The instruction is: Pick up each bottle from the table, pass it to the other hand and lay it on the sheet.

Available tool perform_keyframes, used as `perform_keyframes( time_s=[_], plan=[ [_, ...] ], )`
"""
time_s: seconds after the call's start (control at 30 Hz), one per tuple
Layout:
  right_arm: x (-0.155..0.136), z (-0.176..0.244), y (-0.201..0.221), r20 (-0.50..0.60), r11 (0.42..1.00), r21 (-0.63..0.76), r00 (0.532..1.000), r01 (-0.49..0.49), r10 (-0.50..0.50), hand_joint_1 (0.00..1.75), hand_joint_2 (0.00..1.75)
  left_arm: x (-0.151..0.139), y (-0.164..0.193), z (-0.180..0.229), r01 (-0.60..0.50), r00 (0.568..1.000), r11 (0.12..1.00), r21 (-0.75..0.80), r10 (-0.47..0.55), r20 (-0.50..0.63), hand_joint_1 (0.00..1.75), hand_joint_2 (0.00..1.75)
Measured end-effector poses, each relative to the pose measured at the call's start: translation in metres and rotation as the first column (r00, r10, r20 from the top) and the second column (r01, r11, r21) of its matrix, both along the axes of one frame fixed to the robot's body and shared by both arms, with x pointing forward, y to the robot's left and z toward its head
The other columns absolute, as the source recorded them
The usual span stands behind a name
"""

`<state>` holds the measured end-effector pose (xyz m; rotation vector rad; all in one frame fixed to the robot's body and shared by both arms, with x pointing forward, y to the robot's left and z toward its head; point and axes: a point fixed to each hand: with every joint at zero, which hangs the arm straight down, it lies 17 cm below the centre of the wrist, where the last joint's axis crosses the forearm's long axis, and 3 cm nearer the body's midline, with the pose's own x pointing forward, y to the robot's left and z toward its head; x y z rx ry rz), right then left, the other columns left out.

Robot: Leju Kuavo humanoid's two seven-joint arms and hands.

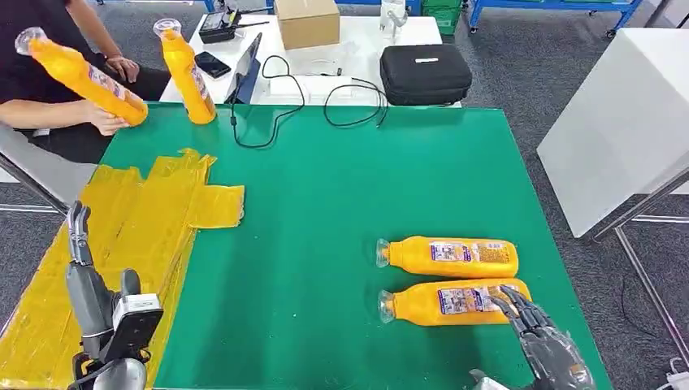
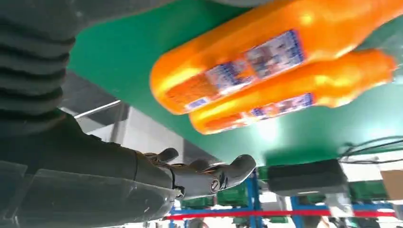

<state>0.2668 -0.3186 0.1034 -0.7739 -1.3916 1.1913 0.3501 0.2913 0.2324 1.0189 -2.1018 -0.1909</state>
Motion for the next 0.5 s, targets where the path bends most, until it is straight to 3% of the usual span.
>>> perform_keyframes(
  time_s=[0.5],
  plan=[
    [0.003, 0.012, -0.021, 0.029, 0.999, -0.025, 0.999, 0.042, -0.042, 0.00, 1.75, 0.000, -0.003, 0.003, 0.010, 1.000, 1.000, 0.004, -0.010, 0.007, 0.00, 0.00]
  ],
)
